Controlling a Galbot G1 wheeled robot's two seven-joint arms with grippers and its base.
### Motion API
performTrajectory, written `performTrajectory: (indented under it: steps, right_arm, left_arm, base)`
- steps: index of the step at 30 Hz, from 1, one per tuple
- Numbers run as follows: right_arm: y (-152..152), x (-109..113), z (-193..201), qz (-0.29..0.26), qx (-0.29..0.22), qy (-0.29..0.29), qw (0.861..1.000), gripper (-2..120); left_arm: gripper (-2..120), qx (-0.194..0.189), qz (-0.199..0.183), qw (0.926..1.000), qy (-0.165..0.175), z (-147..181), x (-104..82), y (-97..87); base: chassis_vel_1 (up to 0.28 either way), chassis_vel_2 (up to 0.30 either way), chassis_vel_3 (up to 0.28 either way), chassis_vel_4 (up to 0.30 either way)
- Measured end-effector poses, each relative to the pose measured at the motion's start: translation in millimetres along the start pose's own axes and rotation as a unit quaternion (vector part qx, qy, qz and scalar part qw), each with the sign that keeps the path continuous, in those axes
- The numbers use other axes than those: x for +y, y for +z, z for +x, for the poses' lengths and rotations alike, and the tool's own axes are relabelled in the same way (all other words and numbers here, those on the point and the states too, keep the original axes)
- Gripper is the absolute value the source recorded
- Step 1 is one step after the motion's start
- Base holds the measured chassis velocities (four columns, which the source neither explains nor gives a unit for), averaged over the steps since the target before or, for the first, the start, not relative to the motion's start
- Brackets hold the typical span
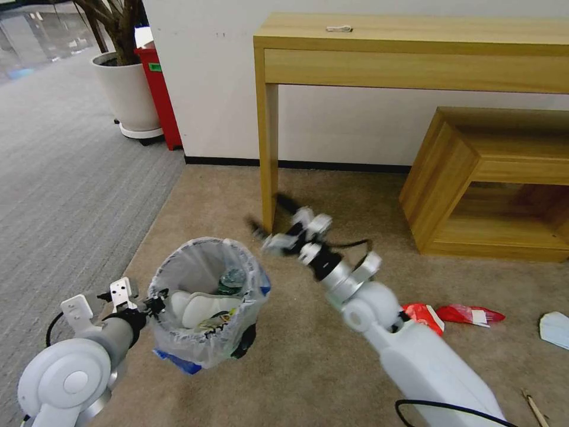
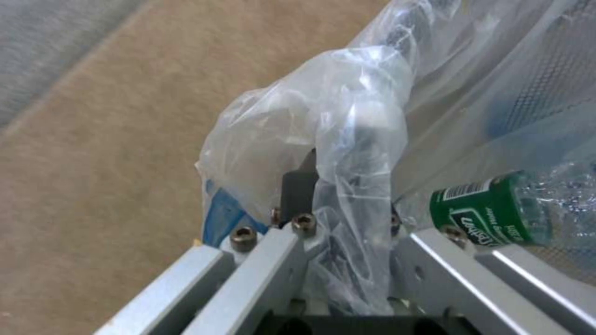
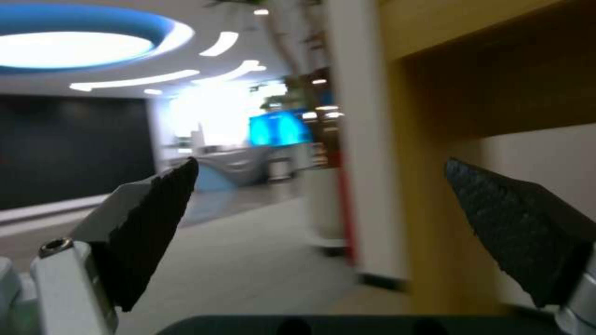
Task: Pick up the trash bin and place the garbage on the floor into it.
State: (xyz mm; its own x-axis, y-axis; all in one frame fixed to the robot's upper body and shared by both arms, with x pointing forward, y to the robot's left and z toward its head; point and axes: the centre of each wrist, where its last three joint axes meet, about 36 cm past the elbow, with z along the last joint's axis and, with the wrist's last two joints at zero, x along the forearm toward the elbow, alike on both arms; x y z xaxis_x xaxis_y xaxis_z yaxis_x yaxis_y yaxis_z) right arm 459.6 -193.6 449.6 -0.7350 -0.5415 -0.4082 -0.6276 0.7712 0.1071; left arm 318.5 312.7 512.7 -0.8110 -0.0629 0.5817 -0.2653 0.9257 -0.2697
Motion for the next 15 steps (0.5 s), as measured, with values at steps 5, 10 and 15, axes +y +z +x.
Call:
performTrajectory:
  steps: [5,10,15]
  right_arm:
    - [-31,-50,42,0.085,0.0,0.076,0.993,100]
    - [-56,-71,82,0.133,-0.01,0.13,0.983,100]
    - [-60,-69,121,0.147,-0.014,0.165,0.975,100]
  left_arm:
    - [0,-0.012,-0.005,0.9998,-0.014,-2,3.5,-1.6]
    - [0,-0.021,-0.007,0.9997,-0.009,1,4.2,-4.8]
    - [0,-0.025,-0.01,0.9996,0.004,4,3.1,-4.4]
  base:
    - [0.0,0.0,0.0,0.0]
    - [0.0,0.0,0.0,0.0]
    - [0.0,0.0,0.0,0.0]
